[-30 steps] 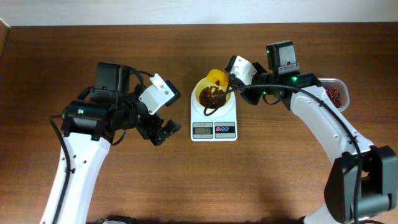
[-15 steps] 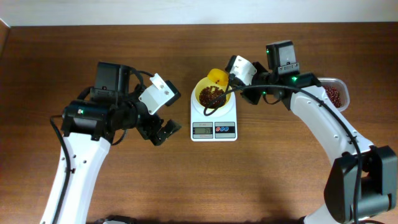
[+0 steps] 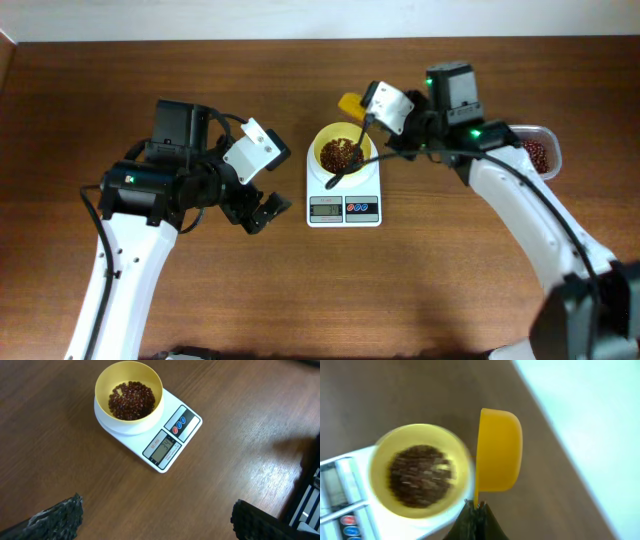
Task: Scoop item into bowl and weigh 50g on scale
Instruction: 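Move the empty scoop right back to the bean tub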
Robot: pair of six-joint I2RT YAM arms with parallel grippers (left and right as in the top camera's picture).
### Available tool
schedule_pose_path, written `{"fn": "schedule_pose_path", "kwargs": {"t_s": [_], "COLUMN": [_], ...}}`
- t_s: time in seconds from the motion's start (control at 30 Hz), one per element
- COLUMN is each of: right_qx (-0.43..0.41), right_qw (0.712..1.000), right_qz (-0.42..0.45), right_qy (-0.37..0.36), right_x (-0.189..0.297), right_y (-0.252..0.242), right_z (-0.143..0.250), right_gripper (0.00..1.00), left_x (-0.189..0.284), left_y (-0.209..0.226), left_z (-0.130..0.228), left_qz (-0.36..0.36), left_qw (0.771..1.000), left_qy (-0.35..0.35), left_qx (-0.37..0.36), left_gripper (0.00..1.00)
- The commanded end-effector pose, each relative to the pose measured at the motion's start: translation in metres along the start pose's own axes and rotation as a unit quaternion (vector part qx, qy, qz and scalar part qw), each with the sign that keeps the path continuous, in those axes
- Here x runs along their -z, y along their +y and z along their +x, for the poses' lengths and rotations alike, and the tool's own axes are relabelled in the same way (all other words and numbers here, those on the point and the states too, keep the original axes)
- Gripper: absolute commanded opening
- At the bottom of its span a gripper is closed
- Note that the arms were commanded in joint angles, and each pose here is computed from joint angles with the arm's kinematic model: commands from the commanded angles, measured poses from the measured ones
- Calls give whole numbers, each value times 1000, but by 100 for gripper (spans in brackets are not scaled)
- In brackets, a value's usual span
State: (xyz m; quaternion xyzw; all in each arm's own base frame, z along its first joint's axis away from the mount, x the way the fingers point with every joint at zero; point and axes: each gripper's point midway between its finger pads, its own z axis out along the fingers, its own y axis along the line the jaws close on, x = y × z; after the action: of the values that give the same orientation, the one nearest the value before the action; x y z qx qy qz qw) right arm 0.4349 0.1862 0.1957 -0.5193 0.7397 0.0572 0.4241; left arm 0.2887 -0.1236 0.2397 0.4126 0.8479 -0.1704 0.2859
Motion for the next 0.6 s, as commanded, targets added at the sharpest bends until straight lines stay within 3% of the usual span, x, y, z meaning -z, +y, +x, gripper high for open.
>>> {"fn": "schedule_pose_path", "kwargs": {"t_s": [0.0, 0.1, 0.33, 0.57], "right_qx": [-6, -68, -307, -347], "right_qw": [980, 937, 862, 844], "right_qz": [175, 282, 304, 234], "right_qy": [95, 196, 264, 335], "right_x": [56, 93, 121, 99], "right_y": [-68, -110, -114, -77], "right_z": [27, 82, 192, 238], "right_gripper": [4, 4, 4, 4], "left_x": [-2, -2, -2, -2], "left_y": [1, 1, 1, 1], "left_z": [2, 2, 2, 2], "left_qz": [2, 2, 2, 2], "left_qw": [1000, 1000, 1000, 1000], "left_qy": [4, 4, 4, 4], "left_qx": [-4, -4, -4, -4], "left_gripper": [99, 99, 99, 99]}}
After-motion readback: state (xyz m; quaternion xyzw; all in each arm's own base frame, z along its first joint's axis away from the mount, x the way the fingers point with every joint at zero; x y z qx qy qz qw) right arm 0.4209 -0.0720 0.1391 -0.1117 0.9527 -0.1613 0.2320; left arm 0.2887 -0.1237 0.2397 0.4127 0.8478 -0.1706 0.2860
